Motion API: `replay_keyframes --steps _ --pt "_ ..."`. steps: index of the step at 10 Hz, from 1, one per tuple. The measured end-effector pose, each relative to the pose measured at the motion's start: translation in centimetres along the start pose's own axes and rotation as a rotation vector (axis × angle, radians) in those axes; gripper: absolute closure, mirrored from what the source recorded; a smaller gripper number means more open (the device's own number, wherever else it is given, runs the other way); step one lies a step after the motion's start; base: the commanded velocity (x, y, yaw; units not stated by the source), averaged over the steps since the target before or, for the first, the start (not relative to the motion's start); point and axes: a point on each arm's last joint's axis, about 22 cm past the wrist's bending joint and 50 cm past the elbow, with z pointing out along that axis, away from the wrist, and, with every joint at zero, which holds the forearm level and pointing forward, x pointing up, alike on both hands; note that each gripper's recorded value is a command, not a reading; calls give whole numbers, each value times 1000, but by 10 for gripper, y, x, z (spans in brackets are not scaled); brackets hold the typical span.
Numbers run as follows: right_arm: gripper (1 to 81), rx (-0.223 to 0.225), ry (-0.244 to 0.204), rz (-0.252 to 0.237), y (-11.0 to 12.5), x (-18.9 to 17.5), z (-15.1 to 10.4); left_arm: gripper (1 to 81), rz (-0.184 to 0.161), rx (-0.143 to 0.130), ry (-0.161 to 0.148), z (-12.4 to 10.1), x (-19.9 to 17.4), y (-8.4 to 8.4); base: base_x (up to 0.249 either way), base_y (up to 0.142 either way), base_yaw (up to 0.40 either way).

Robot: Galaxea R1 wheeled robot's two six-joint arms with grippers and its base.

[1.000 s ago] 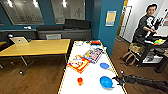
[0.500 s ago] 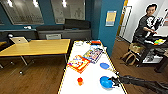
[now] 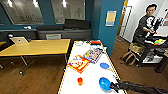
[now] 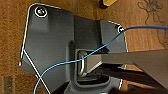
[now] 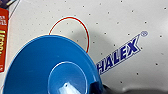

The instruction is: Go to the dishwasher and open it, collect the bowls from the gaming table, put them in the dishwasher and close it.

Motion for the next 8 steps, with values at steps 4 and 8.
replay_keyframes --steps 4,8 --pt "811 -13 14 8 20 14 -15 10 -1 0 2 0 0 0 0 0 0" --pt "811 71 -69 -37 0 3 -65 10 -2 -18 7 6 2 14 0 0 0"
